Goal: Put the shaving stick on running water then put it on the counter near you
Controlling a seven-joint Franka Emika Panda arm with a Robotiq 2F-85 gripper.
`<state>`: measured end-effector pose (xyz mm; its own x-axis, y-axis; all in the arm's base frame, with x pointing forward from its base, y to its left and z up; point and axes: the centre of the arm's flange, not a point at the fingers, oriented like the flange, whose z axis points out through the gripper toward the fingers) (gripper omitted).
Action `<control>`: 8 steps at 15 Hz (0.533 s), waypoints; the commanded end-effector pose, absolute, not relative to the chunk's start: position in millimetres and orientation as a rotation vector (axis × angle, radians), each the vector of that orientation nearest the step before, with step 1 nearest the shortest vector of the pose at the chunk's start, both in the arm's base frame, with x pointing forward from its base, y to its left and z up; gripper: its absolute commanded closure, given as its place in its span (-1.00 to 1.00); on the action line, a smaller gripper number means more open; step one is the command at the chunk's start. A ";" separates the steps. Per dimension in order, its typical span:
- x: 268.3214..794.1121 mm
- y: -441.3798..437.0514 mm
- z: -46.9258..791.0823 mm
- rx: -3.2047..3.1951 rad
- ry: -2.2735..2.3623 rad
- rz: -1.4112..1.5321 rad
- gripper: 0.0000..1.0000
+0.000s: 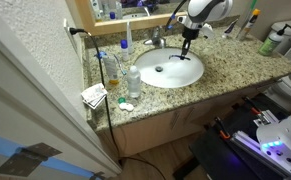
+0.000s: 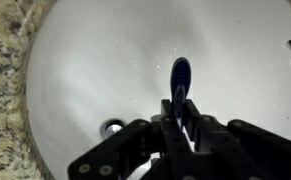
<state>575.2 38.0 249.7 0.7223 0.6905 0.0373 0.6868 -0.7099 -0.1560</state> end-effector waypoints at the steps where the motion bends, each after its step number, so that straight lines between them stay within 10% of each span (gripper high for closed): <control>1: 581.3 36.4 249.9 -2.772 -1.060 -0.024 0.93; 8: 591.0 37.9 265.4 -2.790 -1.009 -0.087 0.70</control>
<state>591.0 37.9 265.5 0.7688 0.6293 0.1133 0.6394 -0.7555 -0.1424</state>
